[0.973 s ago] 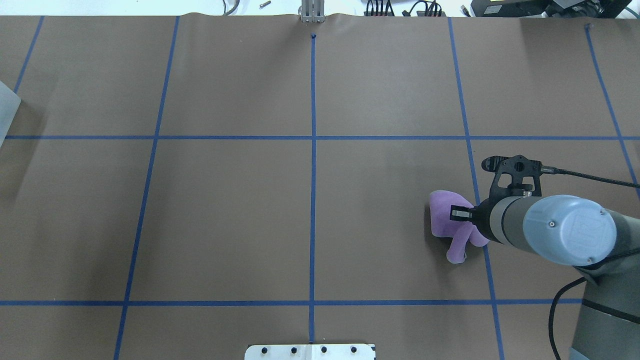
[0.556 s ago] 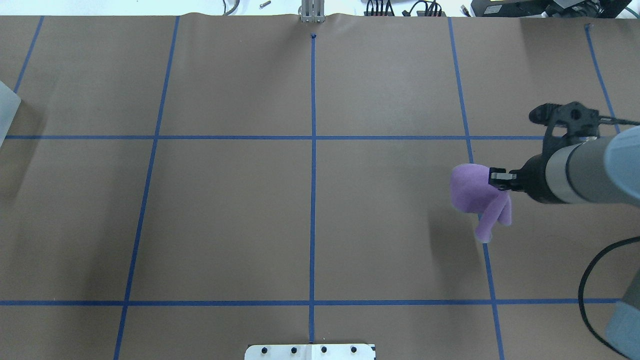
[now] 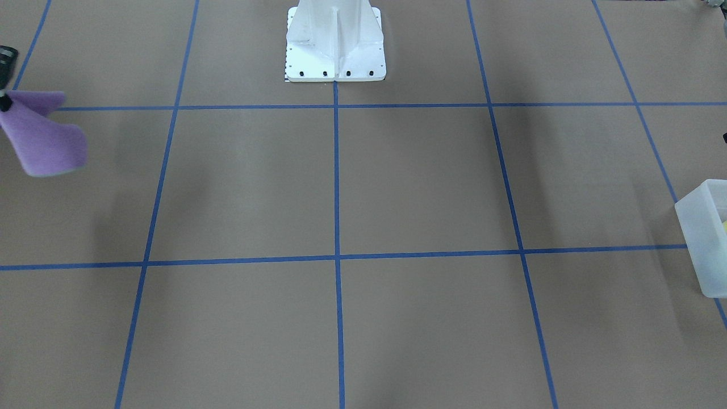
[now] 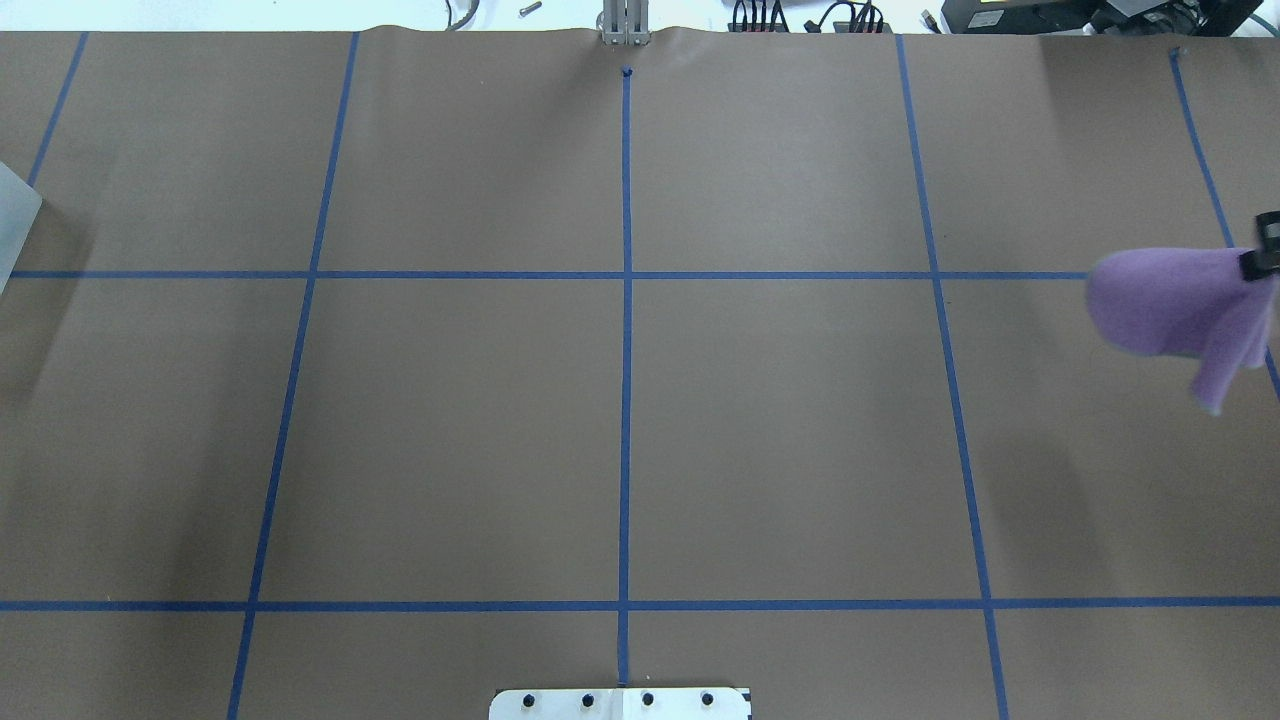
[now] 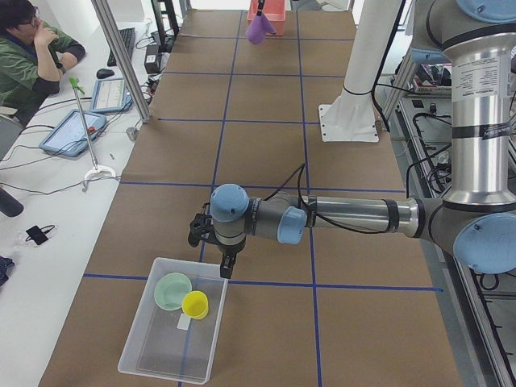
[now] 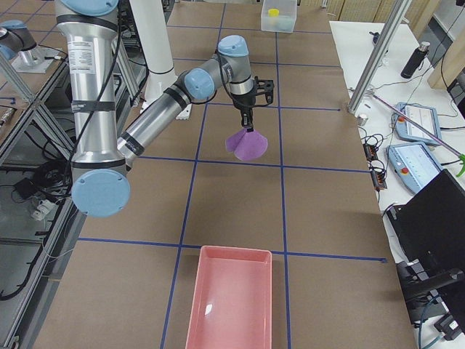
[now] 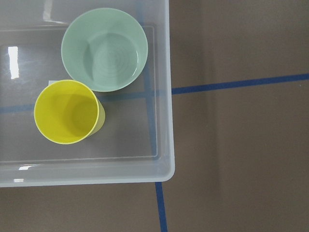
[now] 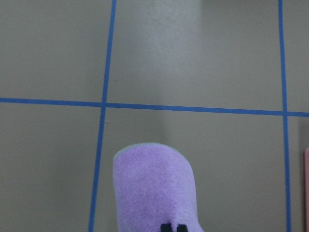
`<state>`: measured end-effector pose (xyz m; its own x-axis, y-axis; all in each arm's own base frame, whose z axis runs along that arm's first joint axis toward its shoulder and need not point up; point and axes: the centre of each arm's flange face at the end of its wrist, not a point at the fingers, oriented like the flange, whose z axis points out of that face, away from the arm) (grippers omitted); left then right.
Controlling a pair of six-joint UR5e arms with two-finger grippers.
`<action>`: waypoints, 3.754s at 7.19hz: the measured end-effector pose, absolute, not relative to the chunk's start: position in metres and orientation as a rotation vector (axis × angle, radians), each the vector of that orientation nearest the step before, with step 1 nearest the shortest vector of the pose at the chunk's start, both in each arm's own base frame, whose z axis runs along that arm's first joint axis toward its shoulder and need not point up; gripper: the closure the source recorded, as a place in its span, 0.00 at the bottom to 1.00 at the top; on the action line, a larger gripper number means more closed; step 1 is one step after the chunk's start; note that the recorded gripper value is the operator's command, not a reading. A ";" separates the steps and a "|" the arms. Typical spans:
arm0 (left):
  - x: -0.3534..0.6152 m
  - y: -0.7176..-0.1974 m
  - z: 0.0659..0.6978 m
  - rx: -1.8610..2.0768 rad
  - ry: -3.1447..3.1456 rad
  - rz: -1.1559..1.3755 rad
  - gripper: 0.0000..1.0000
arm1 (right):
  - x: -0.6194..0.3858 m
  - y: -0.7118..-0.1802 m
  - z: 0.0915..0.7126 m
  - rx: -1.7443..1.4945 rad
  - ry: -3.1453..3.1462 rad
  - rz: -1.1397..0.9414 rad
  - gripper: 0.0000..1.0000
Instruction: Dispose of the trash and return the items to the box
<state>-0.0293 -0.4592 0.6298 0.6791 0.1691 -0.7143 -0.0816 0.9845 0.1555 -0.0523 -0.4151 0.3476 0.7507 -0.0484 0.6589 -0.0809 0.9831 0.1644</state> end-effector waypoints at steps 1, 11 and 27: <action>-0.030 -0.457 0.632 0.106 0.812 0.153 0.01 | 0.001 -0.421 0.382 0.180 -0.734 -0.038 1.00; -0.033 -0.453 0.628 0.121 0.811 0.162 0.01 | 0.151 -0.389 0.775 0.153 -0.772 -0.029 0.84; -0.032 -0.453 0.635 0.107 0.813 0.157 0.01 | 0.074 -0.424 0.637 0.046 -0.655 -0.058 0.00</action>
